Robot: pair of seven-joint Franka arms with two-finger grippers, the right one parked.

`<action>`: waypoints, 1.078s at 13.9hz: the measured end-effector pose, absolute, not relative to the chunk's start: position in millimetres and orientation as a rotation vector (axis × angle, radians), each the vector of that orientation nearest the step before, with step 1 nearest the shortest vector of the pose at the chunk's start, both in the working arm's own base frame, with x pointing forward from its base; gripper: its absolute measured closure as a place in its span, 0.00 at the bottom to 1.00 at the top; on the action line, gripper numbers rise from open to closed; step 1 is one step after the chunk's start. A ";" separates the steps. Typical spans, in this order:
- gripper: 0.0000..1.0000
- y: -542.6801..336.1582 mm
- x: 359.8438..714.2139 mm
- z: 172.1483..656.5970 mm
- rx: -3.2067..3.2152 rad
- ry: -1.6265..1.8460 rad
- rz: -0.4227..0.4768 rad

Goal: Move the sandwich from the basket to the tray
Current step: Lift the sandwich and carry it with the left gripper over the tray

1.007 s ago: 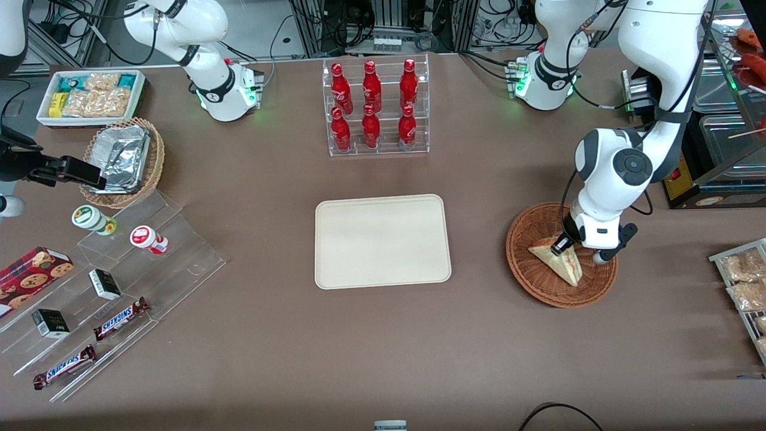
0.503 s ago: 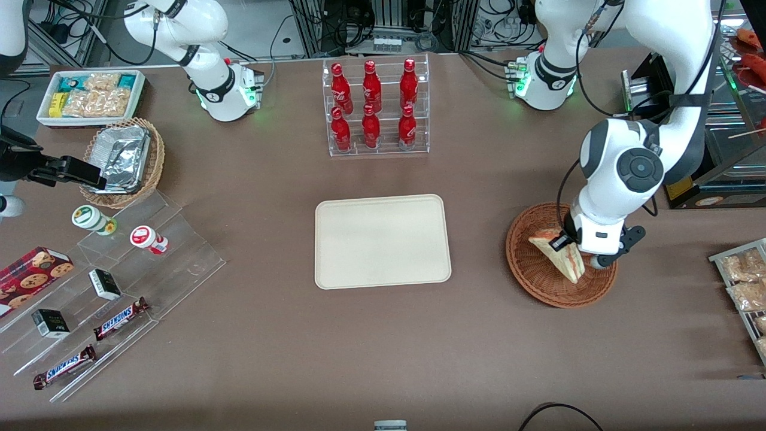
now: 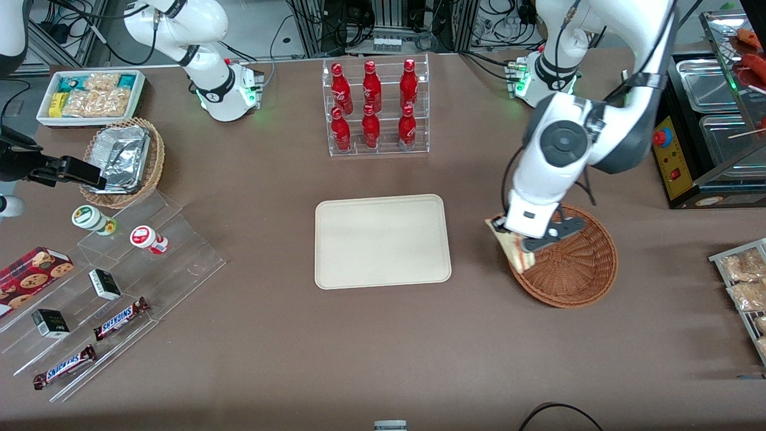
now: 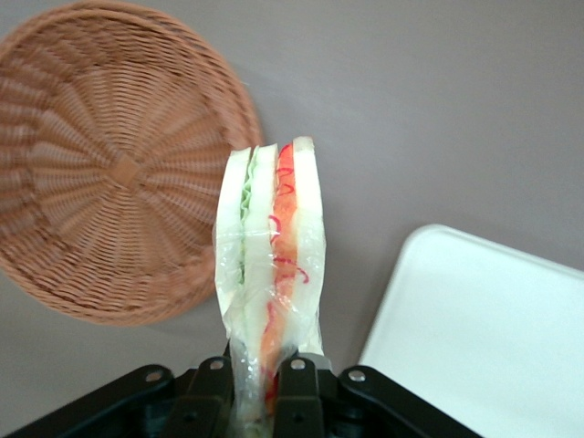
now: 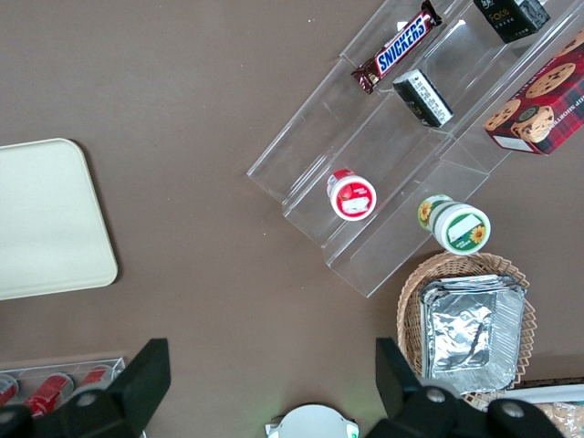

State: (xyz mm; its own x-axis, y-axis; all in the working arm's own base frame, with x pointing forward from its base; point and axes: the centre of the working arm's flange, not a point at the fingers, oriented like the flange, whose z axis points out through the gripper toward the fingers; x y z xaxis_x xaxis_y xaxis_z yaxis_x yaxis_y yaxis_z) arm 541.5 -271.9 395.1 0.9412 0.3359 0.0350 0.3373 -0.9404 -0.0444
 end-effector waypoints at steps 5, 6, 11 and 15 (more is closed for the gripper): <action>0.85 -369.2 512.2 368.5 -3.061 -0.376 -0.023; 0.85 -389.4 506.5 361.1 -3.062 -0.353 -0.020; 0.85 -452.3 486.4 327.7 -3.062 -0.231 0.002; 0.85 -495.5 466.0 294.3 -3.070 -0.100 -0.034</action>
State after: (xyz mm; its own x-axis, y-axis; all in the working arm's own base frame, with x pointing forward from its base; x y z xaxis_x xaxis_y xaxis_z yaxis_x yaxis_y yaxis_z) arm 466.0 -495.5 294.3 0.9976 0.0642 0.0245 0.0658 -0.9954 -0.0692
